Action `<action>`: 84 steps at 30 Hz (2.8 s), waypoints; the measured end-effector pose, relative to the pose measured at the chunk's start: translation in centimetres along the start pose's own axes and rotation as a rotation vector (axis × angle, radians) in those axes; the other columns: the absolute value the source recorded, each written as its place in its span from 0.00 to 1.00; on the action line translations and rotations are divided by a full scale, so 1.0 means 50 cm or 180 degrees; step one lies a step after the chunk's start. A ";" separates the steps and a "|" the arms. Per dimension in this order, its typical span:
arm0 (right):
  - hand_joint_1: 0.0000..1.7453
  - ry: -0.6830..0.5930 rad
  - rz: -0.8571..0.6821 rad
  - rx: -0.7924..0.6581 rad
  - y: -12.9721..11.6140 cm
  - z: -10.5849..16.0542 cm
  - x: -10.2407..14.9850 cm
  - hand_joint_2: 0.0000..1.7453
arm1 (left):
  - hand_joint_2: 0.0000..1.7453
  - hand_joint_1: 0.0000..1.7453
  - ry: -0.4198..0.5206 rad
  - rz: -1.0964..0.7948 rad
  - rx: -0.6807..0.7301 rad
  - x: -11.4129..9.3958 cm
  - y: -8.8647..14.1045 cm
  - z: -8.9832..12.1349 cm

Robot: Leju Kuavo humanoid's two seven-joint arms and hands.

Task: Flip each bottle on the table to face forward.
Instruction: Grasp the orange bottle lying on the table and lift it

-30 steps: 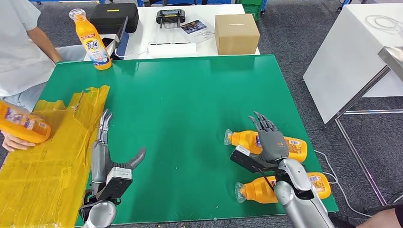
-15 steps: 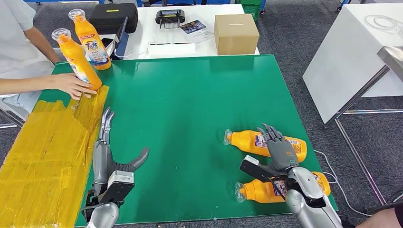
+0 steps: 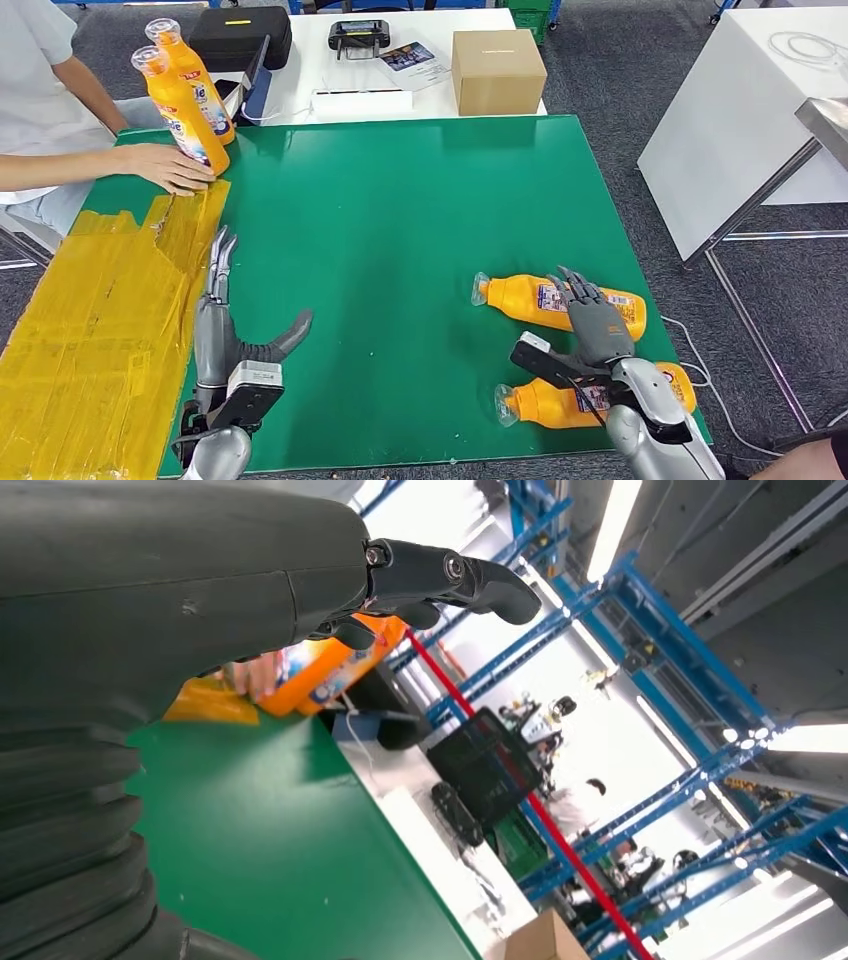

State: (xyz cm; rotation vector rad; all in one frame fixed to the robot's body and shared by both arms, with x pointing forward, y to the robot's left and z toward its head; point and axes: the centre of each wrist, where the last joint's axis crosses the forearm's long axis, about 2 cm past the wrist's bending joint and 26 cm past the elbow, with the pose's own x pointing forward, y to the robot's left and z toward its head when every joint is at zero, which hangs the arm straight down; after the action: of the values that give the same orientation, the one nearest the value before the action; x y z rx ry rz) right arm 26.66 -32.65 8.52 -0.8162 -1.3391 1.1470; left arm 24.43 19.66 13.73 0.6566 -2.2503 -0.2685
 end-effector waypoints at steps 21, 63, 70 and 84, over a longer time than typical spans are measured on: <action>0.00 0.0647 0.0753 0.0116 -0.140 -0.060 -0.156 1.00 | 1.00 0.00 0.0059 0.0269 0.0004 -0.004 -0.003 -0.013; 0.00 0.0217 0.1447 0.0506 -0.092 -0.177 -0.107 1.00 | 1.00 0.00 0.0077 0.0384 -0.0024 -0.018 -0.018 -0.034; 0.00 0.0003 0.1522 0.0545 -0.080 -0.189 -0.080 1.00 | 1.00 0.00 0.0089 0.0372 -0.0025 -0.019 -0.018 -0.034; 0.98 -0.0006 0.1315 0.0870 -0.077 -0.193 -0.096 1.00 | 1.00 0.00 0.0090 0.0395 0.0002 -0.020 -0.016 -0.034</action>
State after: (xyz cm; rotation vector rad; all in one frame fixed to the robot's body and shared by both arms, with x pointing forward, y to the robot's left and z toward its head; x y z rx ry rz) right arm 37.30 -36.72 9.62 -0.9116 -1.0076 1.6133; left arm 26.56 19.54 13.96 0.5152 -2.2536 -0.1960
